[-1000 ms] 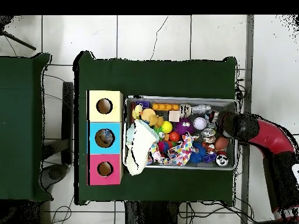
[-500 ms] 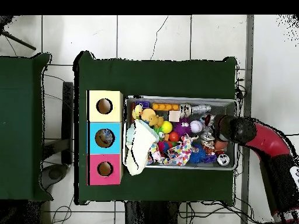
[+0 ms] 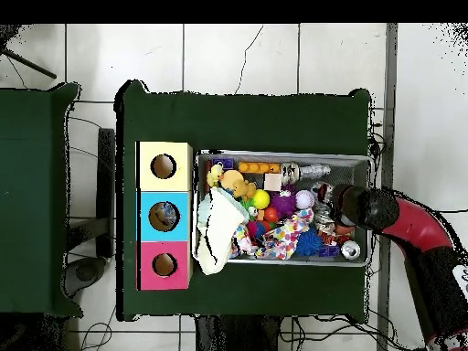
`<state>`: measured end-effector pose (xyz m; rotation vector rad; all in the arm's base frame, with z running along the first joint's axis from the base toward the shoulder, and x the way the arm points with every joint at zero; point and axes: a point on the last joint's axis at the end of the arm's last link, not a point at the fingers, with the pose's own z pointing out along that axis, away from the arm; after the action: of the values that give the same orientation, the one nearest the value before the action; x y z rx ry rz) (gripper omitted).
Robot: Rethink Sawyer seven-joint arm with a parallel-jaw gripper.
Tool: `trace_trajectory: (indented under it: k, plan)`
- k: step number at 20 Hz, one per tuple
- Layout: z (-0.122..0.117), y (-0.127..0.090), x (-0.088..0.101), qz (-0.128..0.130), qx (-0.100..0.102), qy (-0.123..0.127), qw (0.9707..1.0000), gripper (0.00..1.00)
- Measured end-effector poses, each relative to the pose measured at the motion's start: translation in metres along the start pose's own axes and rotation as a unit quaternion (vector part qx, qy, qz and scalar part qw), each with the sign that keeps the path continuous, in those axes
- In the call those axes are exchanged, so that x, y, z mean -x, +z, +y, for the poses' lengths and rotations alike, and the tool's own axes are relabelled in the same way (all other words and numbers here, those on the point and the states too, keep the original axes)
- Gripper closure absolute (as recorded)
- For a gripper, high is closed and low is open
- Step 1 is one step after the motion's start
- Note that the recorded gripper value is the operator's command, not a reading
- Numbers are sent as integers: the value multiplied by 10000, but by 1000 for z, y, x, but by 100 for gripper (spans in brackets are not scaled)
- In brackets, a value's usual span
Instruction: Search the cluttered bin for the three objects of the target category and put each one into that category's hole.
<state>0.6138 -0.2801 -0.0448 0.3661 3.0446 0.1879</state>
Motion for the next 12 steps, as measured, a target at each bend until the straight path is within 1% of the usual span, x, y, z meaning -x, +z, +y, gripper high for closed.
trace_trajectory:
  k: [7,8,12]
  plan:
    - [0,0,-7,-186,13,124,9997,0]
    - [0,0,-9,-238,19,171,9996,0]
    - [-1,-1,-11,-279,0,214,9994,0]
